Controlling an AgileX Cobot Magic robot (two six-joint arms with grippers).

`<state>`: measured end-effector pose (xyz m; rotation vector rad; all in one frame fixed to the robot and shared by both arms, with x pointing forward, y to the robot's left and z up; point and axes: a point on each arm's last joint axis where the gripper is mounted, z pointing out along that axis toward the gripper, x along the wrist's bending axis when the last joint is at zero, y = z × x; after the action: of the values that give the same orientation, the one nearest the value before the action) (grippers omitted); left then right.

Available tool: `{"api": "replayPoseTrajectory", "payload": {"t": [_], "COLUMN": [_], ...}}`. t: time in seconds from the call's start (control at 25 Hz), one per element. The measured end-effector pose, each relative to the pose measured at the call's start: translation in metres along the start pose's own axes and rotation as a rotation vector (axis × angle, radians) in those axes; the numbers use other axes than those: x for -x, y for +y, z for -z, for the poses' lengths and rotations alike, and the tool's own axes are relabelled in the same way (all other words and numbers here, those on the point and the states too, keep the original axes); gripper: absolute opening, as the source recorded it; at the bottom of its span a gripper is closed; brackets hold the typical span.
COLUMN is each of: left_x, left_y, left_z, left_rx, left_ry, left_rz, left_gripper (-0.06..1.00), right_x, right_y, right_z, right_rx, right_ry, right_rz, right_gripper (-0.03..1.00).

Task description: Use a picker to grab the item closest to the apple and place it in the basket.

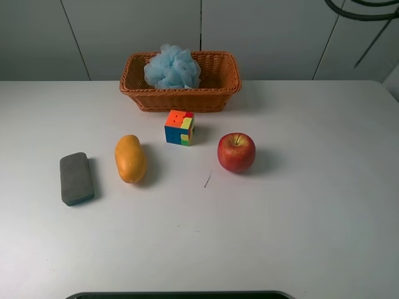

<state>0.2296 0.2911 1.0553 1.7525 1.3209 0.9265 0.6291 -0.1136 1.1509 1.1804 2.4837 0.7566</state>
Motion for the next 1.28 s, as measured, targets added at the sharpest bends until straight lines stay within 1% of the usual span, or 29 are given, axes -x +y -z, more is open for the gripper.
{"api": "replayPoseTrajectory", "payload": {"t": [0.08,0.2,0.28,0.4,0.52,0.76,0.84,1.0,1.12,1.16,1.24,1.28], "left_x": [0.000,0.000,0.000,0.000,0.000,0.000,0.000,0.000,0.000,0.000,0.000,0.000], "left_y": [0.000,0.000,0.000,0.000,0.000,0.000,0.000,0.000,0.000,0.000,0.000,0.000], "left_z": [0.000,0.000,0.000,0.000,0.000,0.000,0.000,0.000,0.000,0.000,0.000,0.000], "left_rx": [0.000,0.000,0.000,0.000,0.000,0.000,0.000,0.000,0.000,0.000,0.000,0.000], "left_ry": [0.000,0.000,0.000,0.000,0.000,0.000,0.000,0.000,0.000,0.000,0.000,0.000], "left_rz": [0.000,0.000,0.000,0.000,0.000,0.002,0.002,0.002,0.002,0.002,0.002,0.002], "left_gripper": [0.73,0.73,0.73,0.73,0.73,0.73,0.73,0.73,0.73,0.73,0.73,0.73], "right_x": [-0.003,-0.008,-0.015,-0.028,-0.041,-0.062,-0.068,-0.080,-0.087,-0.088,-0.089,-0.090], "right_y": [-0.011,-0.039,-0.065,-0.106,-0.149,-0.232,-0.260,-0.313,-0.349,-0.354,-0.360,-0.363], "right_z": [0.018,0.042,0.056,0.088,0.108,0.121,0.118,0.115,0.113,0.117,0.126,0.128], "right_rx": [-0.012,-0.058,-0.103,-0.117,-0.133,-0.182,-0.209,-0.222,-0.201,-0.149,-0.001,0.055], "right_ry": [-0.020,-0.051,-0.054,-0.056,-0.053,-0.045,-0.041,-0.039,-0.048,-0.063,-0.106,-0.127], "right_rz": [-0.015,-0.036,-0.043,-0.048,-0.064,-0.095,-0.101,-0.114,-0.142,-0.169,-0.231,-0.268], "right_gripper": [0.70,0.70,0.70,0.70,0.70,0.70,0.70,0.70,0.70,0.70,0.70,0.70]}}
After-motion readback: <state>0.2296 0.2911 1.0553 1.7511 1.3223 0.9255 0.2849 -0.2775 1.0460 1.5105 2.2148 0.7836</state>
